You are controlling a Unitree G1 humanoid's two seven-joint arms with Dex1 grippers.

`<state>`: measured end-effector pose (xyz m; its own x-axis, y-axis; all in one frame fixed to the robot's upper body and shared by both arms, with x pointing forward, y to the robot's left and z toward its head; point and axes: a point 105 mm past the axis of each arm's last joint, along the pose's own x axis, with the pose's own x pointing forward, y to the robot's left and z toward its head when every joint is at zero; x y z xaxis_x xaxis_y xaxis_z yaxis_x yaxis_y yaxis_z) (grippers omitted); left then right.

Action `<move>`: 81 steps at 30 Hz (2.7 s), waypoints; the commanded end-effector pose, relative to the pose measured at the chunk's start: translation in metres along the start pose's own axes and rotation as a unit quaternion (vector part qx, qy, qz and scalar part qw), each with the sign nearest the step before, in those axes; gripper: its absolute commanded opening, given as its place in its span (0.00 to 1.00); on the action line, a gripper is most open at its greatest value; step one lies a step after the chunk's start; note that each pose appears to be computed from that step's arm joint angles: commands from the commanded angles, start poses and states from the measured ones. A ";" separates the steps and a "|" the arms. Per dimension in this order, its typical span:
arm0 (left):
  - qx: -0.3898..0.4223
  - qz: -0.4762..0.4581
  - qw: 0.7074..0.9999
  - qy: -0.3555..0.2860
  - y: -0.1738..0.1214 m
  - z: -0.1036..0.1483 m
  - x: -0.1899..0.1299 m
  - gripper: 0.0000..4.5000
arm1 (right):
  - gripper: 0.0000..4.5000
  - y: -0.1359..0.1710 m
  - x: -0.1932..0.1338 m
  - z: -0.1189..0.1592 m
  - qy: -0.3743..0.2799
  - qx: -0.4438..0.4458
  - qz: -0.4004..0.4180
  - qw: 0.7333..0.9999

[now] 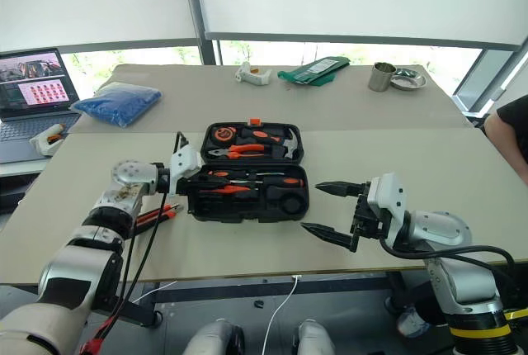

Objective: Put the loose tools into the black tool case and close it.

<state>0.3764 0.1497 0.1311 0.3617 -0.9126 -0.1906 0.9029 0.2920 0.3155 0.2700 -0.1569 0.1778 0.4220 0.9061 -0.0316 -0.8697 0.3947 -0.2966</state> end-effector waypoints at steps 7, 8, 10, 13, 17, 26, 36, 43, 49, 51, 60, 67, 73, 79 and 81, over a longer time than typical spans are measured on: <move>-0.021 0.224 0.974 0.020 -0.029 0.000 -0.169 0.83 | 1.00 0.016 -0.003 0.003 -0.034 -0.037 0.028 0.998; -0.035 0.243 0.969 0.039 -0.038 -0.007 -0.185 0.93 | 1.00 0.017 -0.002 0.003 -0.039 -0.044 0.029 0.998; -0.062 0.274 0.957 0.071 -0.055 -0.018 -0.212 0.99 | 1.00 0.020 0.000 0.001 -0.047 -0.058 0.033 0.997; -0.095 0.325 0.935 0.109 -0.077 -0.029 -0.253 0.99 | 1.00 0.025 0.002 -0.001 -0.058 -0.059 0.039 0.996; -0.122 0.353 0.918 0.135 -0.101 -0.033 -0.285 0.99 | 1.00 0.030 0.004 0.004 -0.086 -0.041 0.046 0.994; -0.124 0.267 0.948 0.119 -0.076 -0.020 -0.229 0.99 | 1.00 0.041 0.019 0.028 -0.154 -0.035 0.049 0.986; -0.101 0.129 0.966 0.203 -0.051 -0.039 -0.159 0.99 | 1.00 0.053 0.027 0.024 -0.133 -0.036 0.084 0.987; -0.108 0.119 0.965 0.210 -0.048 -0.056 -0.143 0.75 | 1.00 0.054 0.021 0.020 -0.118 -0.029 0.069 0.990; -0.100 0.121 0.972 0.174 -0.039 -0.041 -0.157 0.36 | 1.00 0.052 0.016 0.022 -0.115 -0.022 0.060 0.991; -0.085 0.107 0.979 0.149 -0.036 -0.026 -0.161 0.36 | 1.00 0.047 0.013 0.024 -0.113 -0.024 0.053 0.992; 0.057 -0.051 0.996 0.044 -0.040 0.056 -0.064 0.36 | 1.00 0.002 -0.020 0.015 -0.042 -0.073 -0.020 0.996; 0.057 -0.120 0.987 0.090 -0.054 0.049 0.020 0.36 | 1.00 -0.007 -0.027 0.009 -0.020 -0.061 -0.020 0.998; 0.070 -0.098 0.985 0.121 -0.040 0.037 0.039 0.36 | 1.00 0.003 -0.030 0.006 -0.017 -0.048 -0.022 0.998; 0.079 -0.126 0.978 0.143 -0.044 0.031 0.039 0.36 | 1.00 0.009 -0.031 0.005 -0.013 -0.040 -0.027 0.999; 0.084 -0.135 0.975 0.155 -0.045 0.028 0.037 0.36 | 1.00 0.009 -0.032 0.004 -0.012 -0.038 -0.028 0.999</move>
<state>0.3444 0.0963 0.1282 0.2139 -0.8178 -0.5343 0.9454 0.0356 0.3241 0.2501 -0.1788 0.1684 0.4562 0.8897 -0.0188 -0.8397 0.4234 -0.3400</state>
